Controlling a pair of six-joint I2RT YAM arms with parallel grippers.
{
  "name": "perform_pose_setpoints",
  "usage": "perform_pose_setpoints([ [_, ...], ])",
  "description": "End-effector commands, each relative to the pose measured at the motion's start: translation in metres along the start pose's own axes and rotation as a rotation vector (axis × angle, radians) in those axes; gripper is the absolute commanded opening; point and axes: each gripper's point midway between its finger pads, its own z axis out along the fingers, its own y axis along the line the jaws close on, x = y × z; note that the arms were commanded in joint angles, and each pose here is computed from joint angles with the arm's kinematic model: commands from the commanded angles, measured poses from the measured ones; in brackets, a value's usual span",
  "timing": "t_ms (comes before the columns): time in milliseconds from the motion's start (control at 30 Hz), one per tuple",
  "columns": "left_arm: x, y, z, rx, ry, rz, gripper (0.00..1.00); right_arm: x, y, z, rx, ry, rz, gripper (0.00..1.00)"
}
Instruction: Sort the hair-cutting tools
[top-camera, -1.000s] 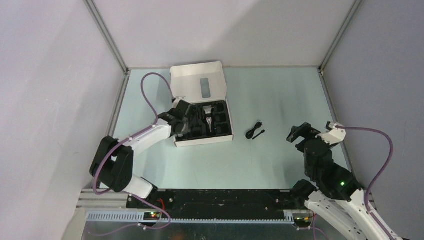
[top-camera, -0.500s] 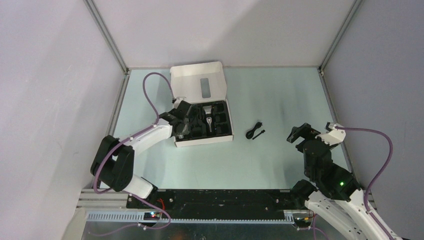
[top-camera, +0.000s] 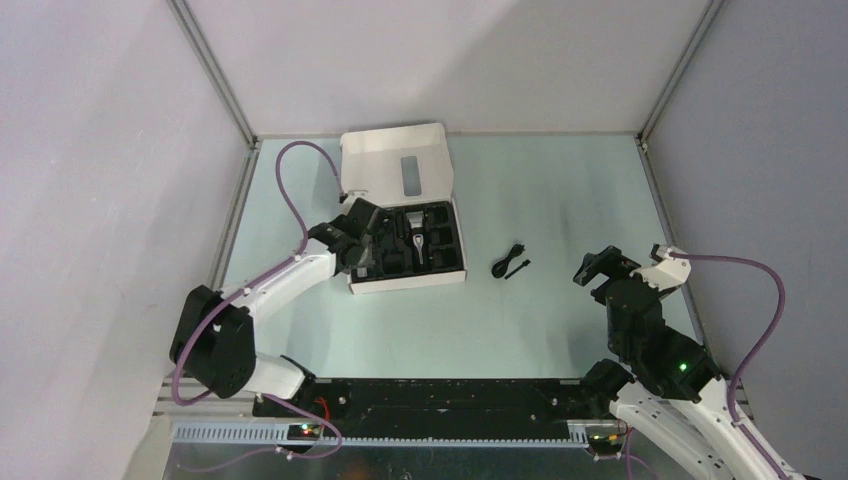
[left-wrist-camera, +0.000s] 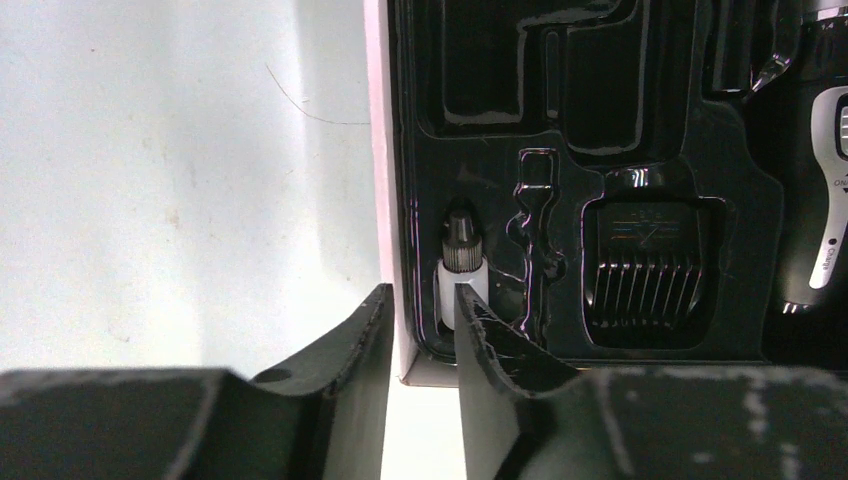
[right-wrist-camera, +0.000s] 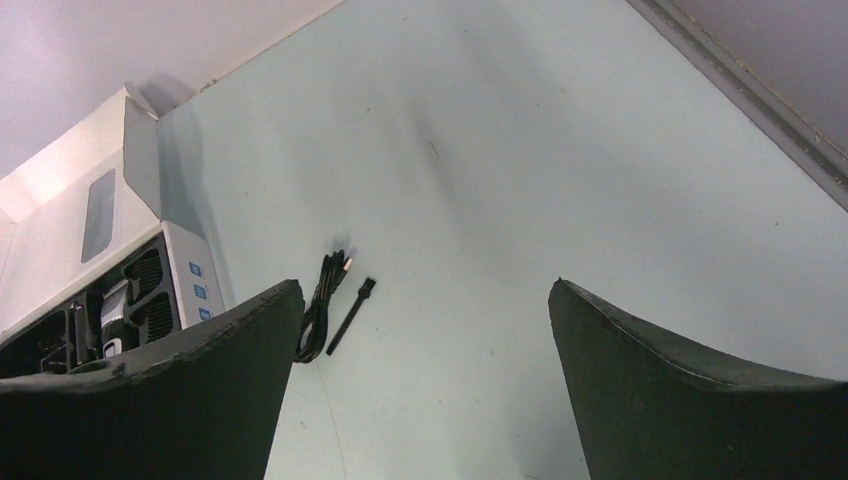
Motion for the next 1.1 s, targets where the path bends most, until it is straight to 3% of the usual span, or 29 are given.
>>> perform_pose_setpoints([
  [0, -0.015, -0.008, 0.001, 0.023, -0.012, 0.007, 0.29, -0.005, -0.001, 0.002, 0.022, -0.026, 0.027, 0.97],
  [200, -0.009, -0.015, 0.013, 0.047, 0.037, 0.010, 0.22, -0.006, -0.002, 0.001, 0.022, -0.027, 0.031, 0.97],
  [567, 0.017, -0.017, 0.031, 0.042, 0.145, 0.016, 0.19, -0.004, -0.001, 0.002, 0.022, -0.021, 0.024, 0.97],
  [867, 0.011, -0.015, 0.022, 0.051, 0.132, -0.007, 0.19, -0.003, 0.005, 0.002, -0.007, -0.010, 0.004, 0.97],
  [1067, -0.047, -0.007, -0.033, 0.127, -0.072, -0.089, 0.47, 0.004, 0.034, 0.006, -0.110, 0.044, -0.068, 0.97],
])
